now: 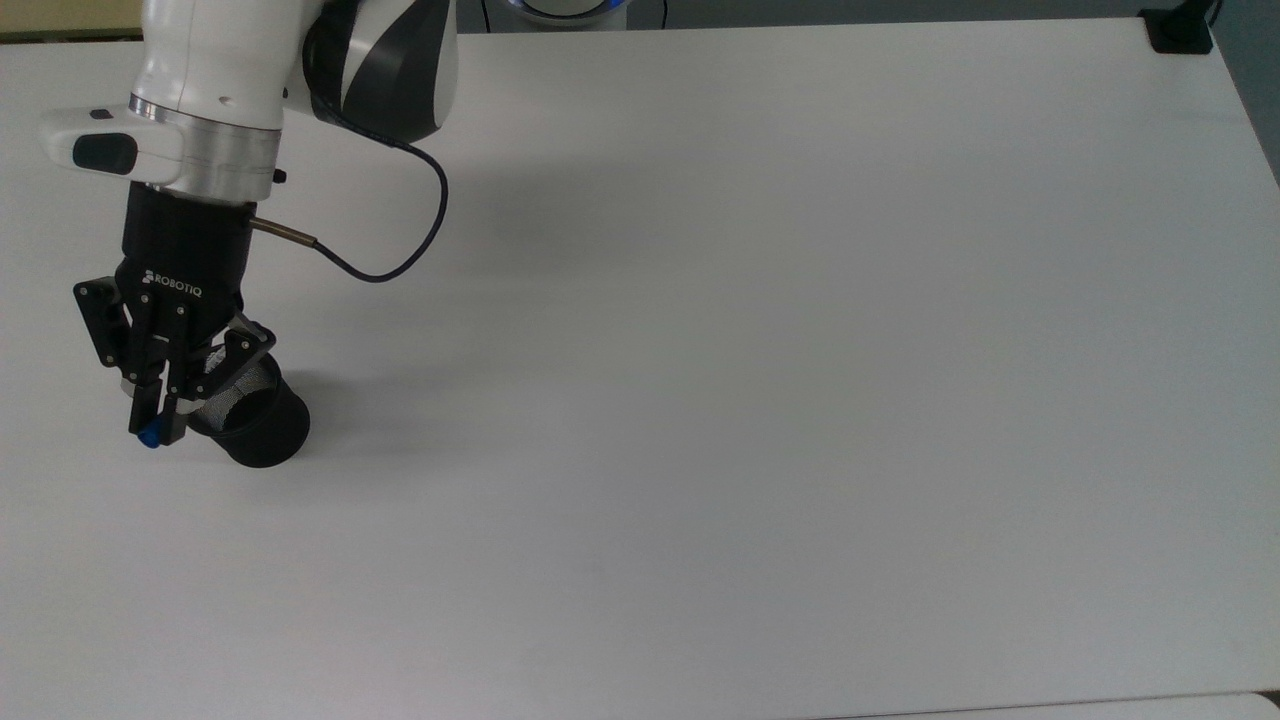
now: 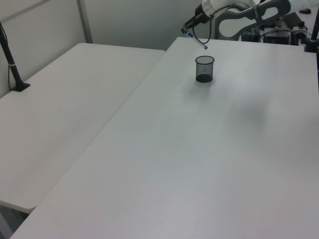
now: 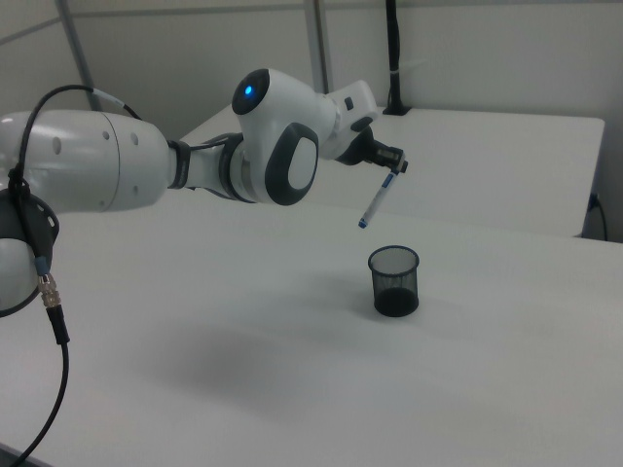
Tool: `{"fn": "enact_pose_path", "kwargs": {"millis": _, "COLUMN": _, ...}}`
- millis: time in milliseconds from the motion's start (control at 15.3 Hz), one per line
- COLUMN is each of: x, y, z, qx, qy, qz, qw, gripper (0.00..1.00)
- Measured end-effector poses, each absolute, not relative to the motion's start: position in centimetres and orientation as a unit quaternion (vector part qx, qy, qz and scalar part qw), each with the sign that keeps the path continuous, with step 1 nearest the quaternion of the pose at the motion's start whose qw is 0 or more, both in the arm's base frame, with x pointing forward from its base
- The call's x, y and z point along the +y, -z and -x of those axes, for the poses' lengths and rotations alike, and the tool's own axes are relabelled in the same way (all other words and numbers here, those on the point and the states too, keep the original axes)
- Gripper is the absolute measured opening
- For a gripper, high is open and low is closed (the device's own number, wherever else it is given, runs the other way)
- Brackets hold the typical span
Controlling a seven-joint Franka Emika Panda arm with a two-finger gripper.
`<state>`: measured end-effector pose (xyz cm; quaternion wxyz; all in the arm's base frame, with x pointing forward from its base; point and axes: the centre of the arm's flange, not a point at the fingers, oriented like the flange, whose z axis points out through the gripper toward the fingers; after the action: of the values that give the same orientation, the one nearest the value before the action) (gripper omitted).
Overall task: Insert the marker
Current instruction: 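Carry the marker over the black mesh pen cup, then lower the marker into the pen cup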
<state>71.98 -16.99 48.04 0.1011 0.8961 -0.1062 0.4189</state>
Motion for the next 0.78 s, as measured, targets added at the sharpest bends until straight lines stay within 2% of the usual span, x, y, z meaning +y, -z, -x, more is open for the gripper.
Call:
{"fn": "enact_pose_path", "kwargs": {"millis": 456, "x": -19.2, "y": -43.5, "z": -71.7, "qx": -0.096, "qy": -0.386, "qz": -0.909, "qw": 0.125, "gripper": 0.19}}
{"fn": "enact_pose_path", "kwargs": {"millis": 782, "x": -19.3, "y": -42.0, "z": -72.1, "qx": -0.087, "qy": -0.421, "qz": -0.895, "qw": 0.122, "gripper": 0.19}}
